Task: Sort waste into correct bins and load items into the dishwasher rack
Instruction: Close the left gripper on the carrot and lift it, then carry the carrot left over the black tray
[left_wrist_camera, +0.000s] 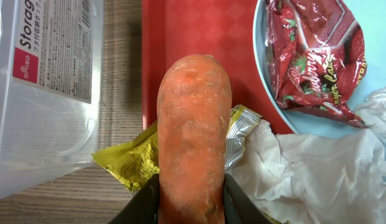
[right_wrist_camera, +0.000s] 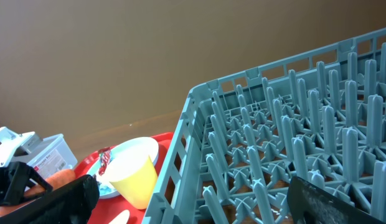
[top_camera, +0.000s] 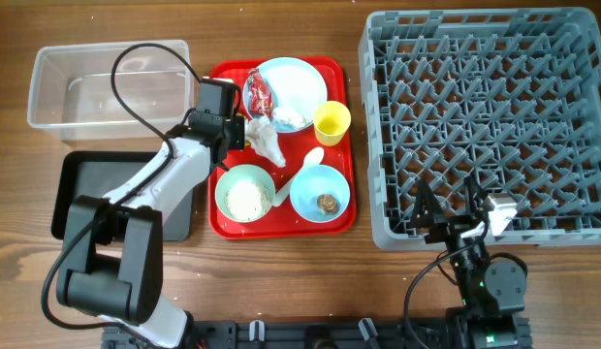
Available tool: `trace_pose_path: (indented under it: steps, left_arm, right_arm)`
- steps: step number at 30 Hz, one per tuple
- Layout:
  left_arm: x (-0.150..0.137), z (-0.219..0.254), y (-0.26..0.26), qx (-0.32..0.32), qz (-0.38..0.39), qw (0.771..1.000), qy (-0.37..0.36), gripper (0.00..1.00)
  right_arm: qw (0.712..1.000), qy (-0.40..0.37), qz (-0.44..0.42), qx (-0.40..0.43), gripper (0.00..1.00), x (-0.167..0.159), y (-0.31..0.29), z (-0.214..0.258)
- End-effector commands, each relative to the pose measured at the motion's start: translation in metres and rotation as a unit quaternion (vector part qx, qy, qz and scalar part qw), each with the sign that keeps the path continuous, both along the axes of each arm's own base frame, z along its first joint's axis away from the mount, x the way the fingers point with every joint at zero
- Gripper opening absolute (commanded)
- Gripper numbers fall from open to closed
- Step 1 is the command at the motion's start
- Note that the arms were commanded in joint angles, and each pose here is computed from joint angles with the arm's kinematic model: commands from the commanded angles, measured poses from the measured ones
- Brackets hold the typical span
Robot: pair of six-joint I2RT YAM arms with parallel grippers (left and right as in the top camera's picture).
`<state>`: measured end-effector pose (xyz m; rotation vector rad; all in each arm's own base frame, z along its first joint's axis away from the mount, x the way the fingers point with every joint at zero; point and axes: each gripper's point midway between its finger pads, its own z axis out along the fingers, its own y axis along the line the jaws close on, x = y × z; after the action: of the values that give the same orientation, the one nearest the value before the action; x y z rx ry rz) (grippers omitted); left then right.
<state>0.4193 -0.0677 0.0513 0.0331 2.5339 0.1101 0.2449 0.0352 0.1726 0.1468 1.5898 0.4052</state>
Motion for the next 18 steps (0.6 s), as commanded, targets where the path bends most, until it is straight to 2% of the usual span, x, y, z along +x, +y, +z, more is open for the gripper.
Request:
trace_pose_path:
  steps: [1,14,18]
  left_arm:
    - [0.002,0.019,-0.003,-0.010,-0.004,1.000,-0.026,0.25]
    - [0.007,0.049,-0.004,-0.020,-0.004,0.998,-0.065,0.22]
    - [0.005,0.052,-0.003,-0.022,0.000,0.998,-0.065,0.17]
  right_arm:
    - [1.000,-0.005,-0.004,-0.003,1.00,0.000,-0.001,0.002]
    - [1.000,-0.005,-0.004,-0.003,1.00,0.000,-0.001,0.002]
    - [1.000,-0.005,-0.004,-0.003,1.00,0.000,-0.001,0.002]
